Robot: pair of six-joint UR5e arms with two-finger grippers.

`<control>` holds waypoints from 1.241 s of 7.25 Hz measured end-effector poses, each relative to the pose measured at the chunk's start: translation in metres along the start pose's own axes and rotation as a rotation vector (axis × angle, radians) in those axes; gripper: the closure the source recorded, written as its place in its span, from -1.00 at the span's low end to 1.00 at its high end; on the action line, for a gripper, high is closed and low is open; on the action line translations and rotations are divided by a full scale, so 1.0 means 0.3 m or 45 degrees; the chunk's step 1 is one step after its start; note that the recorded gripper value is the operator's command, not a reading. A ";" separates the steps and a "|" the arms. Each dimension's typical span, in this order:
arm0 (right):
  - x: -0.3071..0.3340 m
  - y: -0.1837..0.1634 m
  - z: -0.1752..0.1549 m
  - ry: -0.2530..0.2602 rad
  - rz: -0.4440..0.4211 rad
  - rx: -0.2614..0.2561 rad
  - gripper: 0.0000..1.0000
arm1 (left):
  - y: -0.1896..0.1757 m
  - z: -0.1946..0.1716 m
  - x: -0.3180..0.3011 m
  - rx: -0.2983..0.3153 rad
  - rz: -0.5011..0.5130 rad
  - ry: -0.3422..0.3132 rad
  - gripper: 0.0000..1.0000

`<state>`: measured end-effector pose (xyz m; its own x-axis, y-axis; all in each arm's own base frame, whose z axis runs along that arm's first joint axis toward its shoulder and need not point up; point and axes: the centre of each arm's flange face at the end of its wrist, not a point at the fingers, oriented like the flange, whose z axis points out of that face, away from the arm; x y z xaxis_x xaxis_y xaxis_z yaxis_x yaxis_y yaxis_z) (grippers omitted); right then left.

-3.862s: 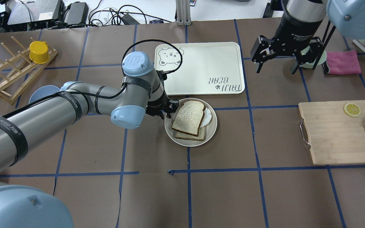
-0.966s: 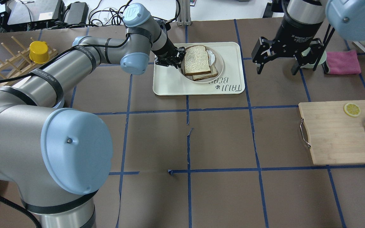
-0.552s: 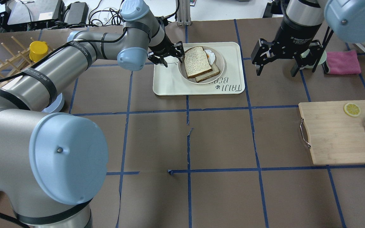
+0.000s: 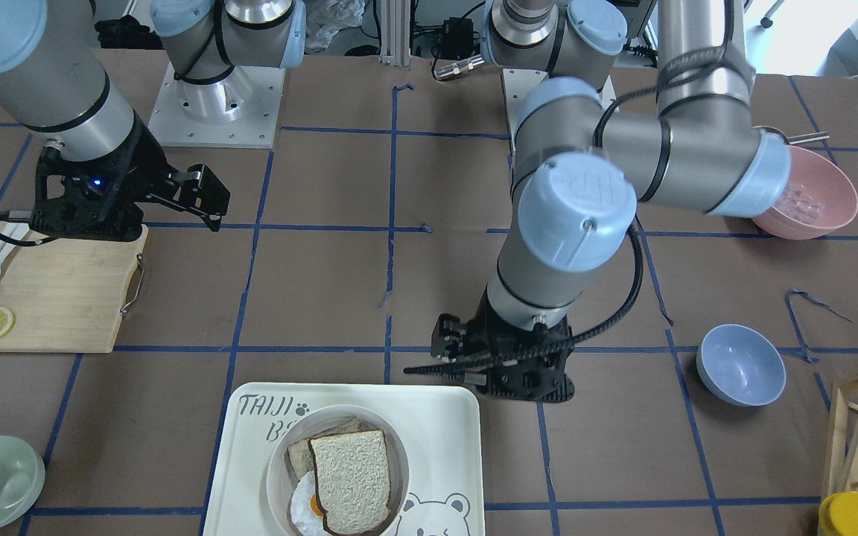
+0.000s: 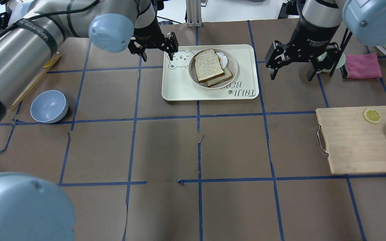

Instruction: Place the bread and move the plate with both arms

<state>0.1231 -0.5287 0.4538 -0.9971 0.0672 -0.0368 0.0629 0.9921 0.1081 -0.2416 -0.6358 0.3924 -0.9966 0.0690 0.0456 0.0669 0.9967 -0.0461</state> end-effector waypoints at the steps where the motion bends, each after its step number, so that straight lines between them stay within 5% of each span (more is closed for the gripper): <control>1: 0.000 0.000 0.000 -0.001 0.000 0.000 -1.00 | 0.101 -0.150 -0.014 -0.032 0.015 -0.032 -0.81; 3: 0.000 -0.001 0.000 -0.001 -0.002 0.001 -1.00 | 0.292 -0.358 -0.052 -0.071 0.008 -0.054 -0.81; 5: 0.000 0.000 0.000 0.001 -0.002 0.000 -1.00 | 0.393 -0.455 -0.126 -0.019 -0.039 -0.050 -0.84; 9: -0.002 0.009 -0.013 -0.007 -0.011 0.009 -1.00 | 0.401 -0.432 -0.190 0.028 -0.080 -0.044 -0.91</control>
<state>0.1236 -0.5264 0.4580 -0.9973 0.0589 -0.0428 0.0544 0.9934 0.1008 -0.1703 -0.5144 0.5137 -0.9999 0.0040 0.0147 0.0031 0.9978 -0.0663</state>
